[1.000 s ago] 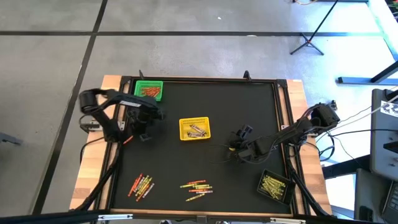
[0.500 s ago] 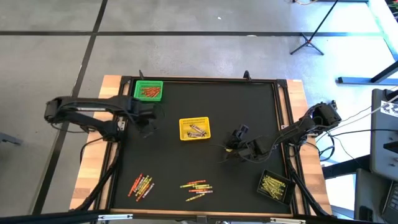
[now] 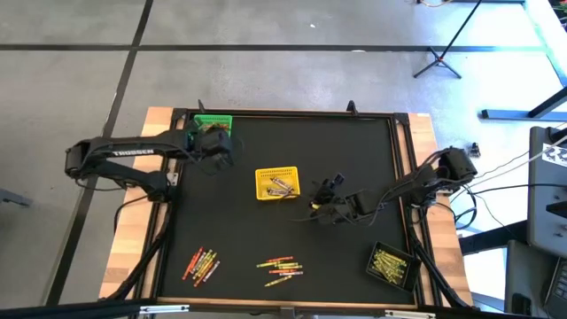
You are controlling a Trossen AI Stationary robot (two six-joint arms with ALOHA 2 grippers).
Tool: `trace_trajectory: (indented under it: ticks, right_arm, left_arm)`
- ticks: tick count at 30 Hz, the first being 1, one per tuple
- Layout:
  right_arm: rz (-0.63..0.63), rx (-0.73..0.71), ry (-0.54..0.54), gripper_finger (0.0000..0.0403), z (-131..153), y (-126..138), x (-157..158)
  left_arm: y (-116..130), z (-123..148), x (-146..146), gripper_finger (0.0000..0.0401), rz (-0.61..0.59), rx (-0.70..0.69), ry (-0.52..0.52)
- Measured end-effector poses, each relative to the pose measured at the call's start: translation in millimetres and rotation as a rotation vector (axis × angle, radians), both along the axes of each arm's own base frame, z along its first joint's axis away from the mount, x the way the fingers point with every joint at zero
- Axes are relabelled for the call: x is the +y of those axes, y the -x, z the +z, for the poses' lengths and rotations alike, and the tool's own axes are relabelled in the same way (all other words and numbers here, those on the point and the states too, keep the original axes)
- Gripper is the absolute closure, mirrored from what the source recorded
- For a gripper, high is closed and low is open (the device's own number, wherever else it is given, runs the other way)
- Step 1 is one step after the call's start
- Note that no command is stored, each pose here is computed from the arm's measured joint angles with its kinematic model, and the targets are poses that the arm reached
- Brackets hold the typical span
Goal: Sort crayons
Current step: Put the orange crayon into the green bin
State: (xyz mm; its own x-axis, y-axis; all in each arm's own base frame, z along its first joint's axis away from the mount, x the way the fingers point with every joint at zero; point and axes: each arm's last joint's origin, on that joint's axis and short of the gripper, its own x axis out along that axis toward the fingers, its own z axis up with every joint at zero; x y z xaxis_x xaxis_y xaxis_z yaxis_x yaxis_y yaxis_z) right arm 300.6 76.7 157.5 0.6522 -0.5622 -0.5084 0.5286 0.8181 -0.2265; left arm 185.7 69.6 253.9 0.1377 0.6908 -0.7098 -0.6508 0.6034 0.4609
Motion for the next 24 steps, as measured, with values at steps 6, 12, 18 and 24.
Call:
trace_trajectory:
  ticks: [6, 12, 18, 24]
  right_arm:
    - [0.057, -0.005, -0.052, 0.0210, -18, -10, 5]
    - [0.144, -0.054, -0.066, 0.0210, -13, -17, 9]
    - [0.178, -0.047, -0.016, 0.0210, -11, -19, 9]
    - [0.172, -0.084, -0.031, 0.0210, -7, -25, -1]
  left_arm:
    - [-11, -11, 35, 0.0383, 0.032, 0.106, -0.084]
    - [-14, -26, 69, 0.0383, 0.096, 0.171, -0.088]
    - [-9, -42, 89, 0.0381, 0.150, 0.248, -0.050]
    - [-3, -48, 99, 0.0343, 0.203, 0.283, -0.036]
